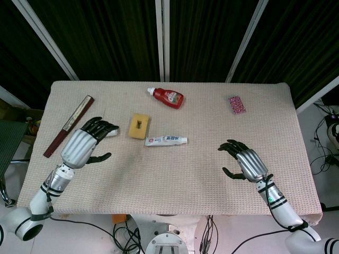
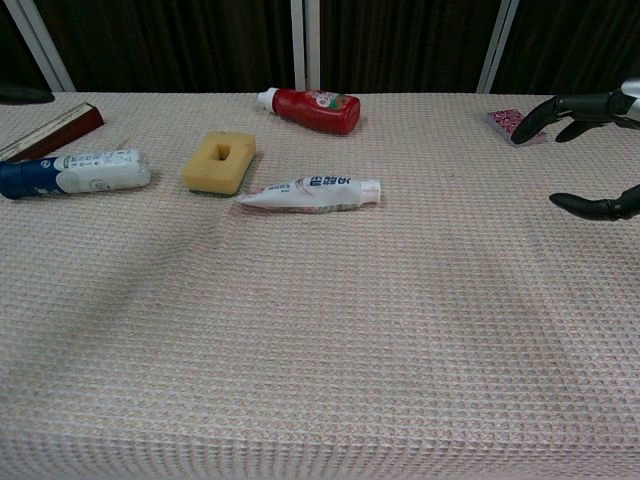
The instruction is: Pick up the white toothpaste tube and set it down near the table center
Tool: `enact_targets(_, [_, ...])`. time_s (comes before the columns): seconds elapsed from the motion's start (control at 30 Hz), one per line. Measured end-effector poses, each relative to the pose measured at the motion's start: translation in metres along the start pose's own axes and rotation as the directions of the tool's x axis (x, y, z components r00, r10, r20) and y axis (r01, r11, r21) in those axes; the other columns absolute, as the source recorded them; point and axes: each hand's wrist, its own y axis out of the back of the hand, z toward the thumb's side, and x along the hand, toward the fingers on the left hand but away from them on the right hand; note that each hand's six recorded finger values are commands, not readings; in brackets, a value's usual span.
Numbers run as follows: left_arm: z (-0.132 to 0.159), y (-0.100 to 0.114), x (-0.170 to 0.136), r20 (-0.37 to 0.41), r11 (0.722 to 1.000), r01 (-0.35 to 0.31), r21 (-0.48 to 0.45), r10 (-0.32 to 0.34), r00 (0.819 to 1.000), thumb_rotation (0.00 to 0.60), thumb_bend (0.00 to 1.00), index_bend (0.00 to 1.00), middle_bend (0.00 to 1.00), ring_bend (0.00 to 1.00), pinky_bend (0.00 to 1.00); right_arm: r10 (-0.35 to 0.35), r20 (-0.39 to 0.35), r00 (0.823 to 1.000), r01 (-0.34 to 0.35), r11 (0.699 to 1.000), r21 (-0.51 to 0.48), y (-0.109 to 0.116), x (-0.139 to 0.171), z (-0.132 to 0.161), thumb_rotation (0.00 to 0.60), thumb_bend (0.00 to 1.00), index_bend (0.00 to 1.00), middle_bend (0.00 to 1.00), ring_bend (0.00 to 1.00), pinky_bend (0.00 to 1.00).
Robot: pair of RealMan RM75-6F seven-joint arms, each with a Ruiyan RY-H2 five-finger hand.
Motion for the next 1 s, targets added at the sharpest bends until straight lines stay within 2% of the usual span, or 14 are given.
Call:
enact_targets(0.17, [-0.010, -0.006, 0.008, -0.041, 0.999, 0.024, -0.022, -0.025, 0.999, 0.600, 0.15, 0.22, 0.27, 0.21, 0.17, -0.008, 0.012, 1.000, 0.008, 1.000, -0.007, 0.000, -0.001, -0.004, 0.600, 0.31, 0.27, 0.24, 0.09, 0.22])
enact_targets(0.27, [-0.019, -0.013, 0.011, -0.084, 0.998, 0.055, -0.033, -0.057, 0.995, 0.600, 0.15, 0.22, 0.27, 0.21, 0.17, -0.039, 0.037, 0.999, 0.039, 0.999, -0.011, 0.007, 0.009, -0.013, 0.600, 0.31, 0.27, 0.24, 0.09, 0.22])
enact_targets(0.37, [-0.030, -0.024, 0.013, -0.138, 0.994, 0.100, -0.046, -0.106, 0.985, 0.600, 0.15, 0.22, 0.27, 0.21, 0.17, -0.088, 0.089, 0.992, 0.089, 0.996, -0.008, 0.024, 0.029, -0.030, 0.600, 0.31, 0.27, 0.24, 0.09, 0.22])
enact_targets(0.53, [-0.039, -0.051, 0.023, -0.212, 0.982, 0.171, -0.078, -0.184, 0.960, 0.600, 0.15, 0.22, 0.27, 0.21, 0.18, -0.195, 0.177, 0.965, 0.197, 0.980, 0.007, 0.065, 0.072, -0.058, 0.600, 0.31, 0.27, 0.24, 0.09, 0.22])
enact_targets(0.63, [-0.028, -0.069, 0.034, -0.204, 0.976, 0.203, -0.081, -0.215, 0.955, 0.600, 0.15, 0.22, 0.27, 0.21, 0.18, -0.266, 0.206, 0.942, 0.264, 0.964, 0.038, 0.091, 0.096, -0.066, 0.600, 0.31, 0.27, 0.25, 0.09, 0.22])
enact_targets(0.73, [-0.010, -0.083, 0.049, -0.171, 0.971, 0.228, -0.074, -0.237, 0.956, 0.600, 0.15, 0.22, 0.27, 0.21, 0.18, -0.306, 0.210, 0.929, 0.301, 0.952, 0.056, 0.106, 0.107, -0.066, 0.600, 0.31, 0.27, 0.25, 0.09, 0.22])
enact_targets(0.9, [0.031, -0.104, 0.082, -0.099, 0.965, 0.259, -0.037, -0.261, 0.960, 0.600, 0.15, 0.22, 0.27, 0.21, 0.18, -0.312, 0.185, 0.932, 0.306, 0.950, 0.061, 0.112, 0.105, -0.056, 0.600, 0.31, 0.27, 0.25, 0.09, 0.22])
enact_targets(1.0, [0.053, -0.119, 0.100, -0.071, 0.958, 0.285, -0.007, -0.285, 0.956, 0.600, 0.15, 0.23, 0.27, 0.21, 0.18, -0.300, 0.174, 0.938, 0.294, 0.954, 0.061, 0.110, 0.101, -0.053, 0.600, 0.31, 0.27, 0.25, 0.09, 0.22])
